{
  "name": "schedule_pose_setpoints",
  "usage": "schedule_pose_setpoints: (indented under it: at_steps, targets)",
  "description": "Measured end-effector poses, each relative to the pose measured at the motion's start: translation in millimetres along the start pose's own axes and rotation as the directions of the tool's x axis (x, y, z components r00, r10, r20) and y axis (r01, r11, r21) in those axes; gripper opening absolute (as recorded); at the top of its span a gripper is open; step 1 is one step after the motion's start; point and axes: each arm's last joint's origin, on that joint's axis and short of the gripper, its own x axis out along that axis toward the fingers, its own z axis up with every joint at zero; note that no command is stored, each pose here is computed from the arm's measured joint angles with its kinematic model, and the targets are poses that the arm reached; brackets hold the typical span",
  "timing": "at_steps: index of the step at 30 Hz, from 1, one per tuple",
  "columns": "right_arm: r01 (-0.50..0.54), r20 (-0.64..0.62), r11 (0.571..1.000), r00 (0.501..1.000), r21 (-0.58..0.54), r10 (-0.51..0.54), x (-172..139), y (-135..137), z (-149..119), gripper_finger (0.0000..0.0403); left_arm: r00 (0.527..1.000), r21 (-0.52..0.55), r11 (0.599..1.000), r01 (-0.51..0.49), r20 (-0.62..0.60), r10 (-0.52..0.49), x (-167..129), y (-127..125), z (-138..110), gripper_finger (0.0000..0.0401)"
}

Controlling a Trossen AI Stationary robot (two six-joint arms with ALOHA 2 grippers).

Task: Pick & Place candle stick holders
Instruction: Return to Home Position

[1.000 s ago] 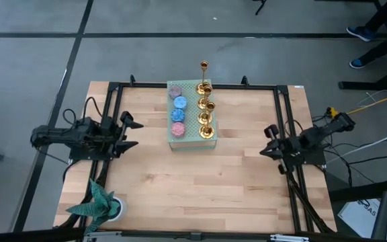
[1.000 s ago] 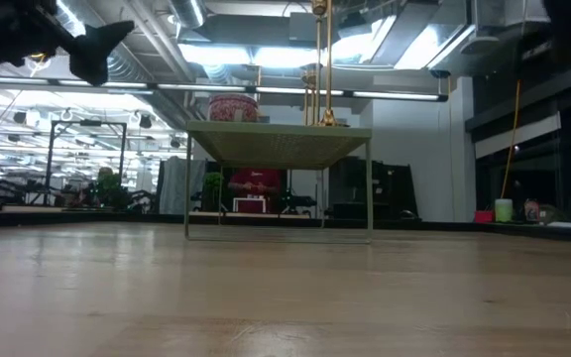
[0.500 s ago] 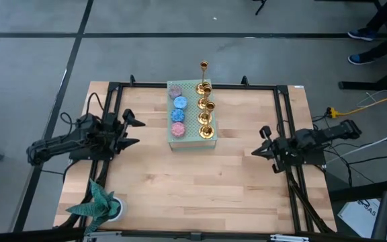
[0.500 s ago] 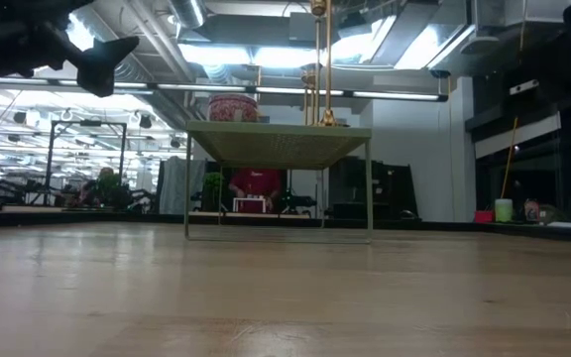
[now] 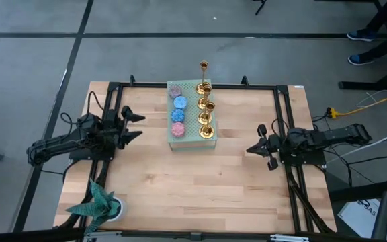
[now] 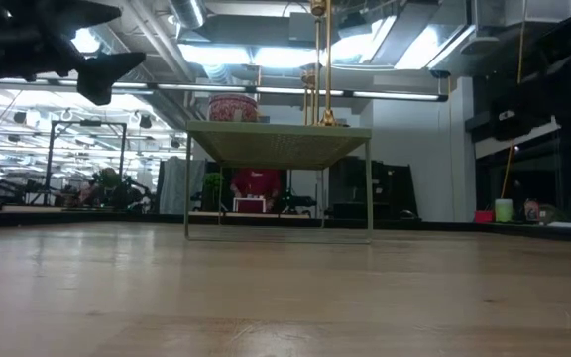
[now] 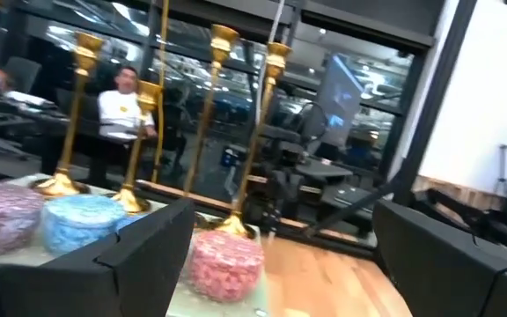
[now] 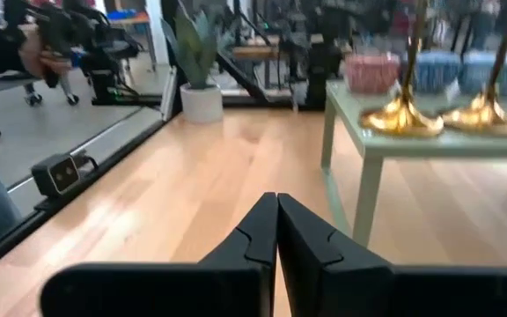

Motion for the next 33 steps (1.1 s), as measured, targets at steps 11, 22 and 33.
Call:
schedule_pose_setpoints:
  at_steps: [11,22,33]
  targets:
    - [0.019,-0.056,0.995,0.998,0.098,-0.014,4.3,-1.5,-4.3,0.0014,0.985,-0.125,0.991,-0.058,-0.170,0.036,0.0,-6.0,-20.0,0.0345]
    - [0.015,-0.023,0.996,1.000,0.090,-0.013,4.4,-1.4,-1.1,0.0014,0.993,0.045,0.997,-0.068,-0.097,0.072,1.3,-10.4,-27.4,0.0345]
    - [0.009,0.025,0.996,1.000,0.086,-0.011,4.4,-1.3,3.5,0.0014,0.986,0.119,0.993,0.009,-0.166,0.011,0.5,-11.8,-32.7,0.0345]
